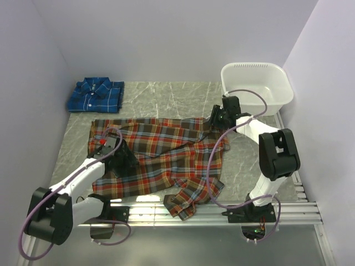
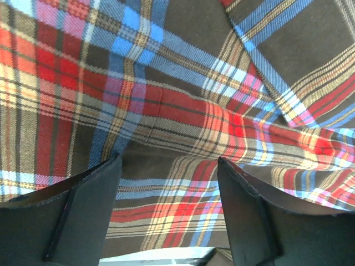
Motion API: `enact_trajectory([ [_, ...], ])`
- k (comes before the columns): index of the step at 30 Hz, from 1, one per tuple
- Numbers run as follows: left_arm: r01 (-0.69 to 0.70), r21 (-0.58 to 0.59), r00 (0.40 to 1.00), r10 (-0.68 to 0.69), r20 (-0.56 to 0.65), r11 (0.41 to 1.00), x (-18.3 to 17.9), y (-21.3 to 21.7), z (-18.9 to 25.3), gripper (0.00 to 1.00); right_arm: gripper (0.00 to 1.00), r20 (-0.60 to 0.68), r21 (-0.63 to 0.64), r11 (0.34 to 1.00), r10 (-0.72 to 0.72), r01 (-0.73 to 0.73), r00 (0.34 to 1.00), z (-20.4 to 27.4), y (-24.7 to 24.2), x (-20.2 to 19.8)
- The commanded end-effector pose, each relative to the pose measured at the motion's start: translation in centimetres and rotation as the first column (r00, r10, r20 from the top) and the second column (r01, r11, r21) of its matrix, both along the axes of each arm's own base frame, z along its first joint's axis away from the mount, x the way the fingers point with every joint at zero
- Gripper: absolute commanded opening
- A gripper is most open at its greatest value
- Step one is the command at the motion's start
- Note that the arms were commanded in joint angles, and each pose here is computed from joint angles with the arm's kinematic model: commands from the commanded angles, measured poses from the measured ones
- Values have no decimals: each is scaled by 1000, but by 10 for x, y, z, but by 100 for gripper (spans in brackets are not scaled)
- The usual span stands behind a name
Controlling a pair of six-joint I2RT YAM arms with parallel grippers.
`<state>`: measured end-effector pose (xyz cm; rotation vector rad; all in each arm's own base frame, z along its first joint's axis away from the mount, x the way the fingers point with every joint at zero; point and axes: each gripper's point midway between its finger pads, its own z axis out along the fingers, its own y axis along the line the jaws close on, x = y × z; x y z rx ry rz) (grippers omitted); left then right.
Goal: Fold and stack the long sleeve shirts
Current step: Fold the shirt
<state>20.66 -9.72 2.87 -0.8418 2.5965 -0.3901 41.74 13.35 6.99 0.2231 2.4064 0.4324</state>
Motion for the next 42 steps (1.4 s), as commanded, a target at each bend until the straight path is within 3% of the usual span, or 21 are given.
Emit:
enact_trajectory([
  [1, 2, -29, 1000, -2, -7, 1000, 4, -8, -4, 77, 51, 16, -12, 1000, -1, 2, 1000, 4, -2, 16],
  [3, 9, -25, 1000, -9, -24, 1000, 2, -8, -8, 76, 49, 17, -12, 1000, 2, -2, 1000, 2, -1, 20],
  [10, 27, -32, 995, -30, -96, 999, -13, -9, -26, 76, 18, 39, -9, 1000, 6, -6, 999, 7, 0, 36],
  [16, 16, -51, 992, -23, -122, 999, -21, -11, -32, 75, 7, 93, -45, 997, -53, 57, 994, 22, -11, 51],
  [27, -12, -81, 995, 4, -101, 997, -26, -12, -27, 74, 7, 210, -63, 983, -156, 173, 965, 47, -31, 88],
  [33, -15, -82, 995, 7, -102, 997, -26, -12, -26, 74, 17, 206, -77, 978, -176, 195, 963, 43, -34, 103],
  [37, -50, -48, 993, 45, -108, 998, -28, -5, -27, 74, 17, 226, -119, 957, -234, 265, 946, 38, -48, 108],
  [42, -46, -48, 996, 42, -84, 998, -23, -5, -19, 75, 22, 259, -88, 970, -197, 226, 946, 58, -39, 111],
])
